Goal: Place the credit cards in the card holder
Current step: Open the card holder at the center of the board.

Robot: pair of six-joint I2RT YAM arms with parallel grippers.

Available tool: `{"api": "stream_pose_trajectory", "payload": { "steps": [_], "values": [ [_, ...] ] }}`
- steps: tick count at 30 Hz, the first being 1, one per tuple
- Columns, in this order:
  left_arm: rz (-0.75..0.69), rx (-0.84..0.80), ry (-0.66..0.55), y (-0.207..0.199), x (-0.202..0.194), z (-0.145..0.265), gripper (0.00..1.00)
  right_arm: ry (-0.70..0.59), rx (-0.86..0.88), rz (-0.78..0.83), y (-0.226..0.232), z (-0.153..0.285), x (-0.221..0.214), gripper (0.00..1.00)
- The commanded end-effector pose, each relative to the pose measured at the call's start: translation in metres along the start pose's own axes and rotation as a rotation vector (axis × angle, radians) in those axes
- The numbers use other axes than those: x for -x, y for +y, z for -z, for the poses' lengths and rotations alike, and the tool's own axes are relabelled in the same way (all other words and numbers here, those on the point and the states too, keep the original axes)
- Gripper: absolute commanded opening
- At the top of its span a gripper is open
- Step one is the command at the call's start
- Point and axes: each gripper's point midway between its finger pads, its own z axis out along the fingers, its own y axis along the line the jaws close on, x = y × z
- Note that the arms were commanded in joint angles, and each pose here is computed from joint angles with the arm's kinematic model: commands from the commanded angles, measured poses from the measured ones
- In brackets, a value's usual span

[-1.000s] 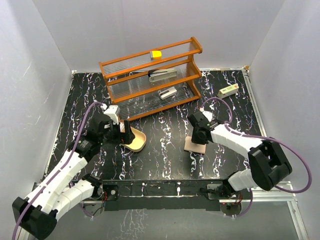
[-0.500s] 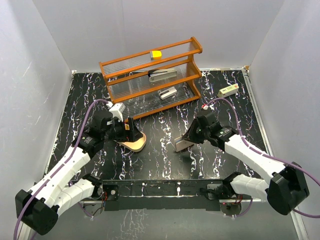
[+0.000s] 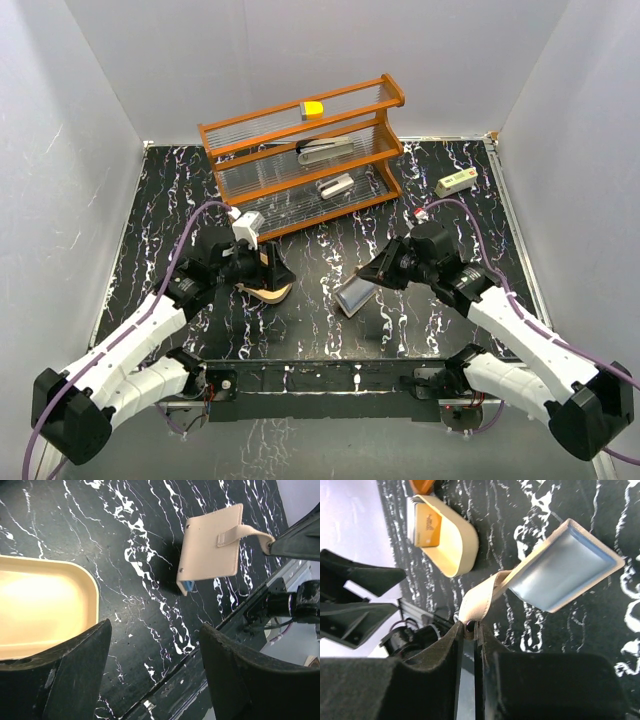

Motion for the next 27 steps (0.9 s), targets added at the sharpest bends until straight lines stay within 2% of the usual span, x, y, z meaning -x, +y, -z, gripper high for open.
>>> {"api": "stream_pose_trajectory", "payload": {
  "steps": [1, 5, 9, 16, 20, 27],
  "values": [
    [-0.091, -0.093, -0.028, -0.016, -0.002, -0.006, 0.68, 0.020, 0.176, -0.072, 0.037, 0.018, -0.005, 0.00],
    [-0.200, -0.185, -0.015, -0.032, -0.014, -0.015, 0.67, 0.018, 0.280, -0.141, 0.055, 0.032, -0.006, 0.00],
    [-0.281, -0.253, -0.035, -0.051, -0.009, -0.020, 0.67, 0.001, 0.327, -0.158, 0.070, 0.043, -0.001, 0.00],
    [-0.345, -0.420, -0.120, -0.086, 0.005, -0.024, 0.75, -0.013, 0.379, -0.170, 0.085, 0.049, 0.006, 0.00],
    [-0.400, -0.390, -0.181, -0.082, 0.011, -0.032, 0.75, 0.004, 0.422, -0.179, 0.092, 0.052, 0.004, 0.00],
    [-0.431, -0.389, -0.188, -0.082, 0.013, -0.049, 0.74, 0.016, 0.465, -0.177, 0.103, 0.056, 0.005, 0.00]
  ]
}}
